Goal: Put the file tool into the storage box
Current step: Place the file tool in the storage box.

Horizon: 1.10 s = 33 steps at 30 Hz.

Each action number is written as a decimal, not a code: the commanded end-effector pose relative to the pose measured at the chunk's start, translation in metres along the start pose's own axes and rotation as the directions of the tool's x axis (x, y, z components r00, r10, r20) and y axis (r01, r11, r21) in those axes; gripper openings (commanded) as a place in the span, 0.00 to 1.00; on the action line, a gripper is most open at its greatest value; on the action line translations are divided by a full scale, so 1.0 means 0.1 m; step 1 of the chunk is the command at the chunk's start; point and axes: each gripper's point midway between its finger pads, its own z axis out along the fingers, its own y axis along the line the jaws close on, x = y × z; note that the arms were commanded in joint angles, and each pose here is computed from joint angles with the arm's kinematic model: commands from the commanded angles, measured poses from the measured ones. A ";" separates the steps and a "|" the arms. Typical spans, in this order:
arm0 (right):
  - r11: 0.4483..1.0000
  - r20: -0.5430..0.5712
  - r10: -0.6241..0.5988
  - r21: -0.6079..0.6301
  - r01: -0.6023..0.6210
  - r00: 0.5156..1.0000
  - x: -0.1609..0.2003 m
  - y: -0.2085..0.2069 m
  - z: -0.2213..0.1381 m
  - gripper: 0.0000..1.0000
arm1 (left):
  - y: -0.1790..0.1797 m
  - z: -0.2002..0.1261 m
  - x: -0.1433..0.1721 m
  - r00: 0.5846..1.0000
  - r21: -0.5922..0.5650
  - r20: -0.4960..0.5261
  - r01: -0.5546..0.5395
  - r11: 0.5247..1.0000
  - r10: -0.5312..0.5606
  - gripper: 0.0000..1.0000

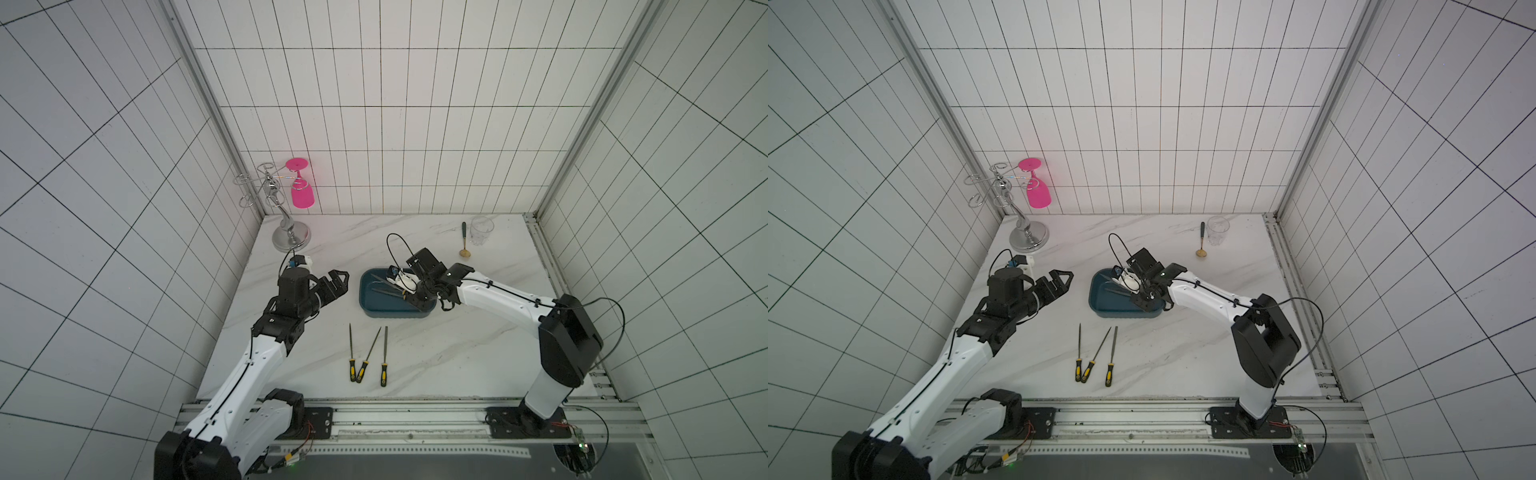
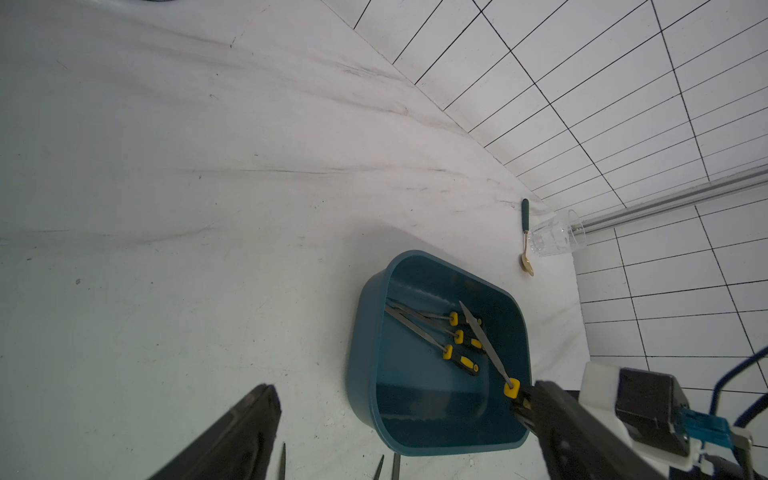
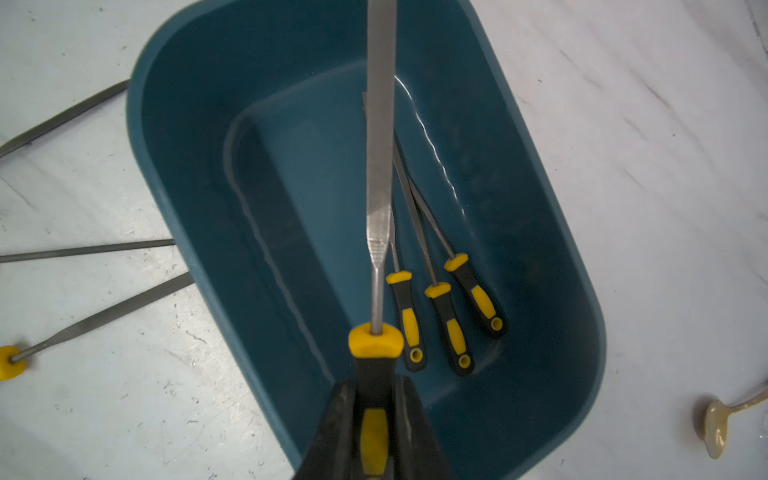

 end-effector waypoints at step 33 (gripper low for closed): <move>0.856 0.292 0.449 0.130 -0.500 0.845 -0.02 -0.30 -1.07 0.53 | 0.22 0.08 0.30 0.995 -0.022 -0.093 0.034 0.999 -0.036 0.98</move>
